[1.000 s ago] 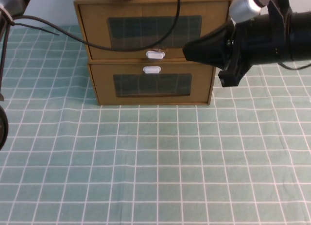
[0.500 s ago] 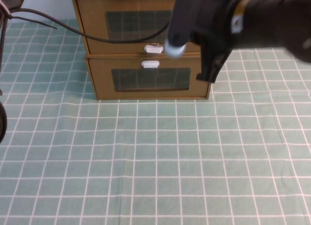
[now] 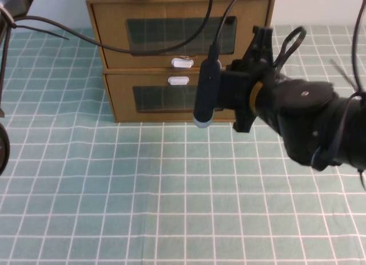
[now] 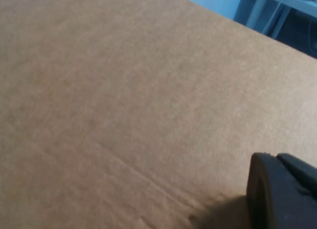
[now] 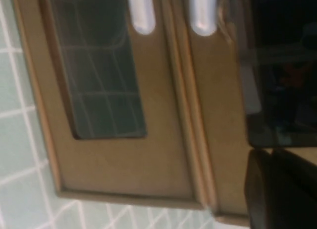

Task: Open the shoe box
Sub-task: 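Pull the top drawer of the cardboard box fully open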

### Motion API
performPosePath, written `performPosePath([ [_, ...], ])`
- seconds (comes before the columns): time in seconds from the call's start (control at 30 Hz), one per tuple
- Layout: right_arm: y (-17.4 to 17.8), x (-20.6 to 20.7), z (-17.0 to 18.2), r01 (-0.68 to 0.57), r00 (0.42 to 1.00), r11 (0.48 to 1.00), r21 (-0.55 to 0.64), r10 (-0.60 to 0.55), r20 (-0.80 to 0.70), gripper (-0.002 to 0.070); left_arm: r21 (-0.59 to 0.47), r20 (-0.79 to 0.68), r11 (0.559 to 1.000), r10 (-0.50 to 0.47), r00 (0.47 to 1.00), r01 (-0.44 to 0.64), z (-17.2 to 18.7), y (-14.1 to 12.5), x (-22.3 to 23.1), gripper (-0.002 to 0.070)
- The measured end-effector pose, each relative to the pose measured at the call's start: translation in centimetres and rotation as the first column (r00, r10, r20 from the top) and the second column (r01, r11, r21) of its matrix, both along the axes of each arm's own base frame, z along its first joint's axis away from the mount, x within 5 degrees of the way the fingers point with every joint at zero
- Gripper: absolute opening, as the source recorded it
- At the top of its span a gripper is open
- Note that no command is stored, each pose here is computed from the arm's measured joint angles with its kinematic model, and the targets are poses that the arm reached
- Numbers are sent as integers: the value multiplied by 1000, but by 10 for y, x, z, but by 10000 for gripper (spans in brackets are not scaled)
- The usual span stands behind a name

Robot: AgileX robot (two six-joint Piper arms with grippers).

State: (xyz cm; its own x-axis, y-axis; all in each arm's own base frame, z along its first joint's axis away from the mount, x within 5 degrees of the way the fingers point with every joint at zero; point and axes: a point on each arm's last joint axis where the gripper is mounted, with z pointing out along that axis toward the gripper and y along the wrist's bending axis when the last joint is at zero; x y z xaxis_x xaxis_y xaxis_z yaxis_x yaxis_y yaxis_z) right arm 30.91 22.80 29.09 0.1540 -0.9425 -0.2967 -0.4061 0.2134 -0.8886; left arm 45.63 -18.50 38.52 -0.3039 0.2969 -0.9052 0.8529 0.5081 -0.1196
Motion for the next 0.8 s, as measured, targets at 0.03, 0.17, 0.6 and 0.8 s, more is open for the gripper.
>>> performPosePath([
  [0.03, 2, 1, -5, 3, 1000, 1000, 15, -3, -8, -13, -1, 1, 1000, 2, 1000, -2, 0, 0, 0, -5],
  [0.17, 8, 11, -31, 96, 995, 995, 8, -95, -31, -12, -7, -2, 1000, 10, 1000, -10, 0, 0, 1, -6],
  [0.6, 44, 20, -29, 67, 997, 987, 144, -62, -43, 327, -45, -56, 997, 54, 997, -57, 1, 2, 3, -6],
  [0.8, 55, 26, -36, 50, 998, 988, 144, -44, -49, 372, -45, -56, 997, 54, 997, -57, 1, 2, 3, -5],
])
